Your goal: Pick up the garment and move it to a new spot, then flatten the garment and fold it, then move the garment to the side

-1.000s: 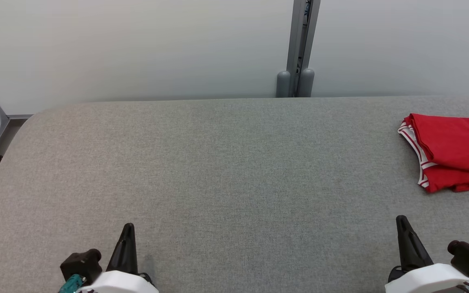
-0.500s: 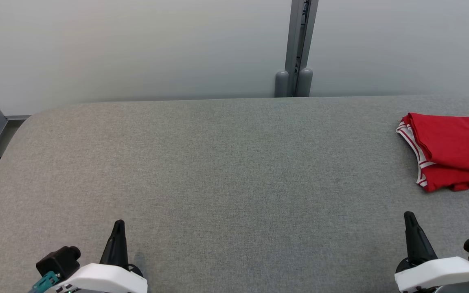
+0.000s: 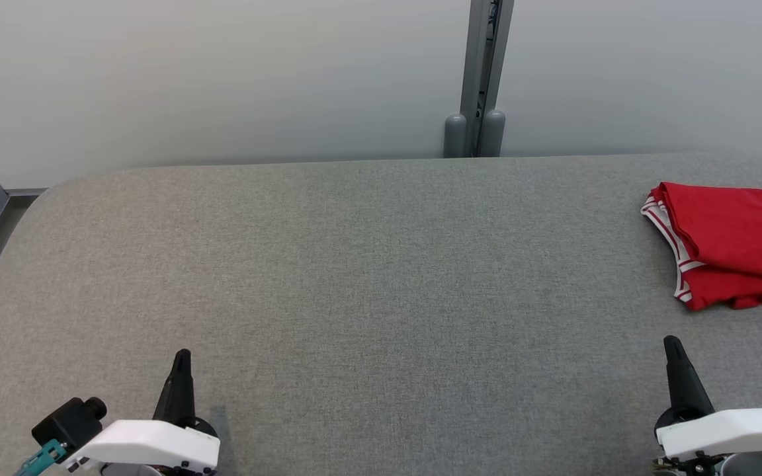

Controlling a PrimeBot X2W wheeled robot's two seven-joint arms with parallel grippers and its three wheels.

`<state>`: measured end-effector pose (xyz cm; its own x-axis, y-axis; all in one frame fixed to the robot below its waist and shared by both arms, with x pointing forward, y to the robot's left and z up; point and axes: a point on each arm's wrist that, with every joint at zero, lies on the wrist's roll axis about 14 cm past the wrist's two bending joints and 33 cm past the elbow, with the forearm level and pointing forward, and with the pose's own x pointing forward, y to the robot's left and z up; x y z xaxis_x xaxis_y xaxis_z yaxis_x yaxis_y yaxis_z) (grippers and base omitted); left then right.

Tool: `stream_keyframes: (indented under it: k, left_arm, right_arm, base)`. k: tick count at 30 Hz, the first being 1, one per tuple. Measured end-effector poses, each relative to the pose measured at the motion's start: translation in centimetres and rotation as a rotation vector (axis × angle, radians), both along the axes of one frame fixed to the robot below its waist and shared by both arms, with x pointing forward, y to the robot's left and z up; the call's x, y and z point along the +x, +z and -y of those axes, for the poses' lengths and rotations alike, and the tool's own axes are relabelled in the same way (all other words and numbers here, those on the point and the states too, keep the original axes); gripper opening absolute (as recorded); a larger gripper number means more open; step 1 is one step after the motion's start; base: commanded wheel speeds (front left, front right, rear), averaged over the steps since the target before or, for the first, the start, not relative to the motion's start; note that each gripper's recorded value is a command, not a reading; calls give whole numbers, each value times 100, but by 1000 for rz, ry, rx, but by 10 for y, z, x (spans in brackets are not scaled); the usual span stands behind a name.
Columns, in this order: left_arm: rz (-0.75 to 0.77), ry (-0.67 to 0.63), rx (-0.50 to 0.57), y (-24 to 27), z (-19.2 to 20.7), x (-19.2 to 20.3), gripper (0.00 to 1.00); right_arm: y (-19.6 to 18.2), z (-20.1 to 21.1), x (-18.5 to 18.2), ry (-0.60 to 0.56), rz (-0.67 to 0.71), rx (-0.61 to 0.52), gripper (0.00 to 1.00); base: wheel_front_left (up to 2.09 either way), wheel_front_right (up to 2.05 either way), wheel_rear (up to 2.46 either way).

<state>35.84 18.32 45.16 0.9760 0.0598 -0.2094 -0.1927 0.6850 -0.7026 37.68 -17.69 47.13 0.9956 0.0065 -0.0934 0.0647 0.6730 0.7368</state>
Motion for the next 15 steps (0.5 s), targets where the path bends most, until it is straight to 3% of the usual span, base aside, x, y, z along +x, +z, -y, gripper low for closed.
stream_keyframes:
  k: [15]
  left_arm:
    - [29, 18, -183, 8, -3, 7, 0]
  right_arm:
    - [5, 5, 3, -25, 1, 173, 0]
  base:
    - [0, 0, 0]
